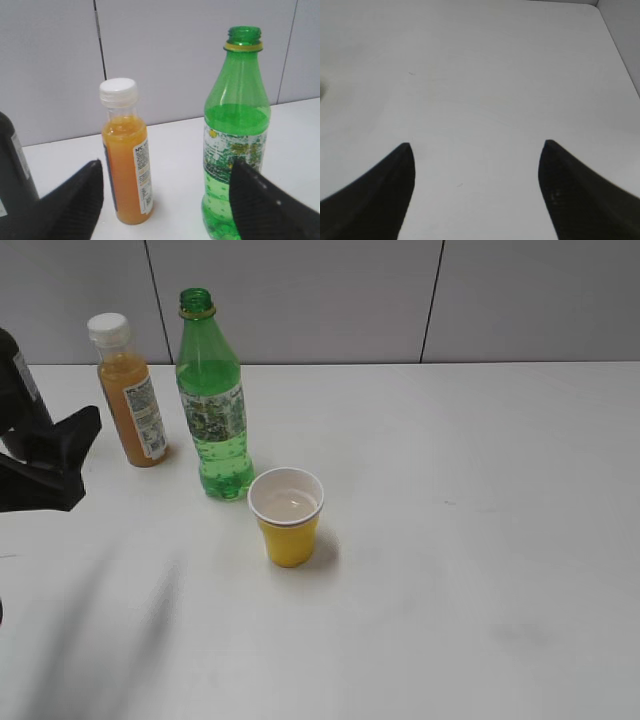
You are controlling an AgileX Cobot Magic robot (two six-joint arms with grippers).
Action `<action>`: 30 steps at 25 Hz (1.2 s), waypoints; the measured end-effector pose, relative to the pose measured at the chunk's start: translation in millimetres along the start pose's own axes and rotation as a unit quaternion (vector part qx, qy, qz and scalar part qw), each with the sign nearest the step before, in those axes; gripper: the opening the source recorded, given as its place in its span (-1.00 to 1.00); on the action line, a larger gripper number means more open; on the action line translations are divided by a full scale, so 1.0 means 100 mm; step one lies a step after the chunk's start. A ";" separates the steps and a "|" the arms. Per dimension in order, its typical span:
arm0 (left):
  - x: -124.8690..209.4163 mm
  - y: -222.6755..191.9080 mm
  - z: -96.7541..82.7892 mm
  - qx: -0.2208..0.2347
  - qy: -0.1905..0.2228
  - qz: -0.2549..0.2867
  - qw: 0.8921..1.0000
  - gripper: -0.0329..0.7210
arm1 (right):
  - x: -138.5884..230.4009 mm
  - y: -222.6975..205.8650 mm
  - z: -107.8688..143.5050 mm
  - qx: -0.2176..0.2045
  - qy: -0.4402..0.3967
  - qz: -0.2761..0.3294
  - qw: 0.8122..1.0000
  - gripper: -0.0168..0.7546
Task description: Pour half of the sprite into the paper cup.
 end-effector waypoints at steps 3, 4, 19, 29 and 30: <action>-0.06 0.06 0.03 -0.008 -0.006 0.005 1.000 0.66 | 0.00 0.00 0.00 0.000 0.000 0.000 1.000 0.55; -0.08 0.09 0.04 -0.013 -0.005 0.008 1.000 0.66 | 0.00 0.00 0.00 0.000 0.000 0.000 1.000 0.55; -0.18 0.05 0.22 -0.043 -0.019 0.106 0.993 0.65 | 0.00 0.00 0.00 0.000 0.000 0.000 1.000 0.55; -0.10 0.06 0.24 -0.020 -0.024 0.206 0.978 0.65 | 0.00 0.00 0.00 0.000 0.000 0.000 1.000 0.55; -0.16 0.05 0.24 -0.018 -0.021 0.213 0.977 0.65 | 0.00 0.00 0.00 0.000 0.000 0.000 1.000 0.55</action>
Point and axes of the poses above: a point on each arm's last joint axis where the gripper is mounted, y pointing back along that axis away from the gripper, z along the wrist's bending axis when the last joint is at zero, x = y × z, the point moved 5 cm from there along -y, pointing out along that axis toward the gripper, and after that the axes turned 15 degrees about y, right-handed, at the moved point
